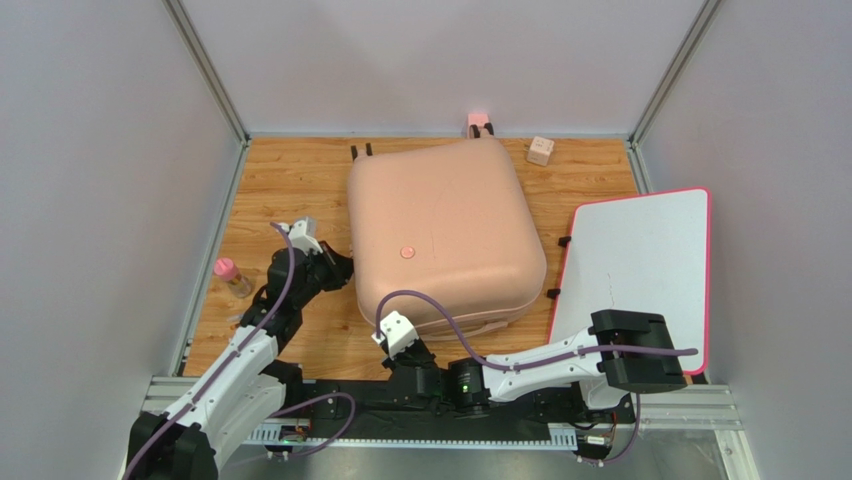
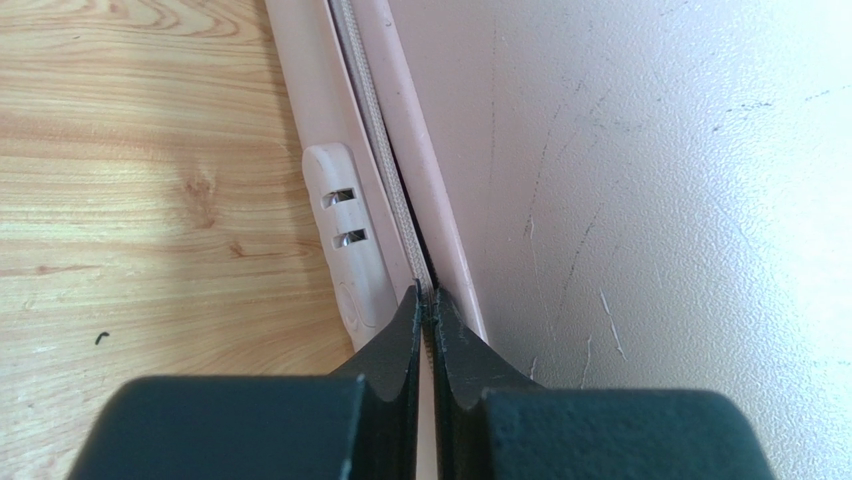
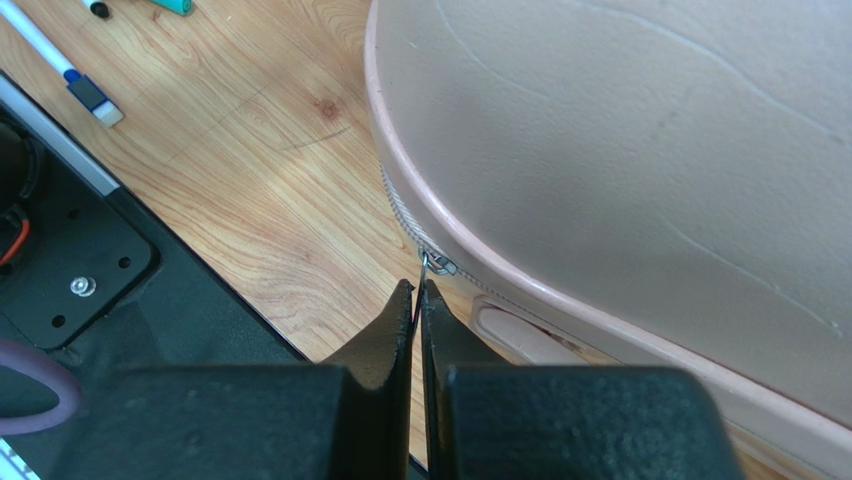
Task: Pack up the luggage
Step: Zip the luggage at the center of the board.
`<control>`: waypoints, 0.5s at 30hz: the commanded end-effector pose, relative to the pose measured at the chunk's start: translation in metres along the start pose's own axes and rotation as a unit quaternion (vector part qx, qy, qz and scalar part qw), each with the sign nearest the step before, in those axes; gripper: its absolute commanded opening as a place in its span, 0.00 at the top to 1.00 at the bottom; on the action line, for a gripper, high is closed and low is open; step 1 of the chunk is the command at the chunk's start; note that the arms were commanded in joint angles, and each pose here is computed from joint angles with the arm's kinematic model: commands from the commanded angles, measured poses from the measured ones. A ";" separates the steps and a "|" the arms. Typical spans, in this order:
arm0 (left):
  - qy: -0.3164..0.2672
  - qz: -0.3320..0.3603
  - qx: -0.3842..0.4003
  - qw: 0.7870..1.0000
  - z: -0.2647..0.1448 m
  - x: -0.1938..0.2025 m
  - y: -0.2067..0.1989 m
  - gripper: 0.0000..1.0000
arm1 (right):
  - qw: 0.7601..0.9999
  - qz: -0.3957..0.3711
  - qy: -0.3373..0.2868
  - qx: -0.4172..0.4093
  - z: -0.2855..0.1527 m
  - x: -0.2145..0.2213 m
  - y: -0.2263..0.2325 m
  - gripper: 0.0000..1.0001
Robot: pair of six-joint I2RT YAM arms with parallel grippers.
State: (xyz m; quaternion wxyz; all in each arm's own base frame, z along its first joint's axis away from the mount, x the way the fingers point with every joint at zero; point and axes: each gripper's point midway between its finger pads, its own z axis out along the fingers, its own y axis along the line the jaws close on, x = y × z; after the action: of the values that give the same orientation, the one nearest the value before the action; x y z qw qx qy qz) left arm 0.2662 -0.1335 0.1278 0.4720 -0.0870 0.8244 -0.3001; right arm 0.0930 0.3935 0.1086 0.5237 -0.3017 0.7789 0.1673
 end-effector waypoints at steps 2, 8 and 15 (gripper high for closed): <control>0.077 0.000 0.135 0.988 -0.015 0.032 -0.058 1.00 | 0.990 0.050 -0.041 -0.122 -0.020 -0.053 0.062 1.00; 0.079 0.007 0.153 0.985 -0.019 0.038 -0.065 1.00 | 0.986 0.040 -0.025 -0.159 -0.024 -0.060 0.081 1.00; 0.083 0.020 0.178 0.980 -0.024 0.042 -0.073 1.00 | 0.985 0.054 -0.023 -0.162 -0.025 -0.068 0.087 1.00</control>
State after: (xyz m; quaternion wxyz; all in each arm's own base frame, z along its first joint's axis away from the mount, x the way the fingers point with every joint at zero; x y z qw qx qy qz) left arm 0.2563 -0.1453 0.1279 0.4738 -0.0625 0.8219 -0.3100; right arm 0.0809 0.4017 0.1124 0.4902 -0.3647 0.7755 0.1591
